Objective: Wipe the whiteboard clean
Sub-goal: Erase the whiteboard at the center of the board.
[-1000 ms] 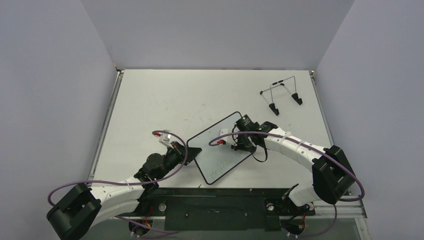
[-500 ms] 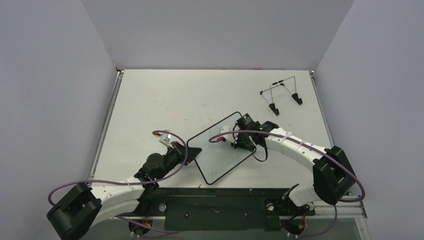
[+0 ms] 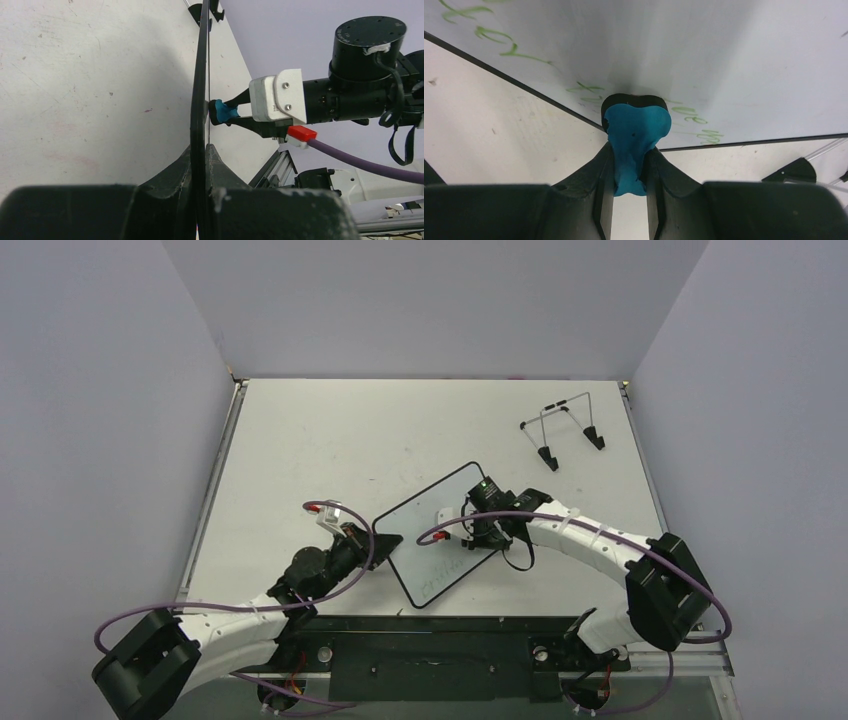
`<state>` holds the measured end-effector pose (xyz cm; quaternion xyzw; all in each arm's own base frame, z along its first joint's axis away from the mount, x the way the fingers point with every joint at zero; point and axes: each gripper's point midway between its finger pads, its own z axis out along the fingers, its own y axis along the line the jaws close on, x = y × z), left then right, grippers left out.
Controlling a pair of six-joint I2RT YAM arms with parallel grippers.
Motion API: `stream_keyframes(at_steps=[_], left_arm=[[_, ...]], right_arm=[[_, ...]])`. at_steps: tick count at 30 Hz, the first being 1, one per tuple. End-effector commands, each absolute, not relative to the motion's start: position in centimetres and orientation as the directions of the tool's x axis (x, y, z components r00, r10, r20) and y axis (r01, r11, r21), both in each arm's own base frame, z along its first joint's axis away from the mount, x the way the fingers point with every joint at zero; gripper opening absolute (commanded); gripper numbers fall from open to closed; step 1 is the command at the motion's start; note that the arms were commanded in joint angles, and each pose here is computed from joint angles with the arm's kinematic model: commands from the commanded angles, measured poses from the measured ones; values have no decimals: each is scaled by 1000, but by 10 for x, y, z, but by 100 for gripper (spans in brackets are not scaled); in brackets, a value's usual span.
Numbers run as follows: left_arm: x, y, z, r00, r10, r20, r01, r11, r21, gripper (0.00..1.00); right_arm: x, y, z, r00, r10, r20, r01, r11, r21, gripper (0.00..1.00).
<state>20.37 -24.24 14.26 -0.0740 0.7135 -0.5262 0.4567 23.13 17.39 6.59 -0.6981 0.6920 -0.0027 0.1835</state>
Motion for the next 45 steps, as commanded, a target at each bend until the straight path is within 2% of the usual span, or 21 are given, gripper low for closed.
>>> stream_keyframes(at_steps=[1,5,8,10,14,17,21,24,26,30,33,35,40,43,45], left_arm=[[207,-240,210,-476,-696,-538,492,297,-818,0],[207,-236,209,-466,-705,-535,485,302,-821,0],[206,-234,209,-462,-711,-531,485,298,-822,0],[205,-233,208,-462,-712,-529,483,299,-823,0],[207,-236,208,-470,-708,-527,481,295,-825,0],[207,-239,208,-482,-705,-521,481,284,-829,0],[207,-240,209,-484,-706,-517,480,281,-831,0],[208,-240,208,-484,-706,-517,477,282,-832,0],[208,-240,209,-484,-705,-518,478,282,-832,0],[207,-240,208,-484,-703,-521,477,287,-830,0],[207,-239,208,-481,-703,-524,477,291,-829,0],[207,-238,209,-480,-704,-524,478,291,-829,0],[206,-236,207,-475,-705,-526,478,295,-827,0],[206,-236,207,-475,-703,-529,479,297,-826,0],[205,-237,208,-478,-700,-531,482,296,-825,0]], right_arm=[[241,159,71,12,-975,-220,-951,57,-302,0],[228,165,68,55,-973,-222,-968,3,-253,0],[245,168,75,-10,-970,-244,-944,90,-317,0],[244,171,76,-13,-961,-275,-945,102,-311,0],[220,195,76,71,-939,-337,-970,14,-242,0],[214,206,74,88,-935,-345,-973,-7,-232,0],[241,203,83,24,-938,-346,-928,107,-356,0],[275,175,90,-121,-942,-313,-850,261,-457,0],[278,167,88,-135,-949,-286,-844,261,-469,0],[257,172,79,-52,-971,-232,-899,147,-413,0],[217,195,66,133,-963,-233,-955,-62,-292,0],[216,195,64,148,-967,-206,-951,-82,-297,0],[251,175,74,12,-985,-171,-902,64,-427,0],[264,158,79,-66,-979,-192,-891,145,-430,0],[254,159,76,-38,-978,-206,-920,114,-374,0]])
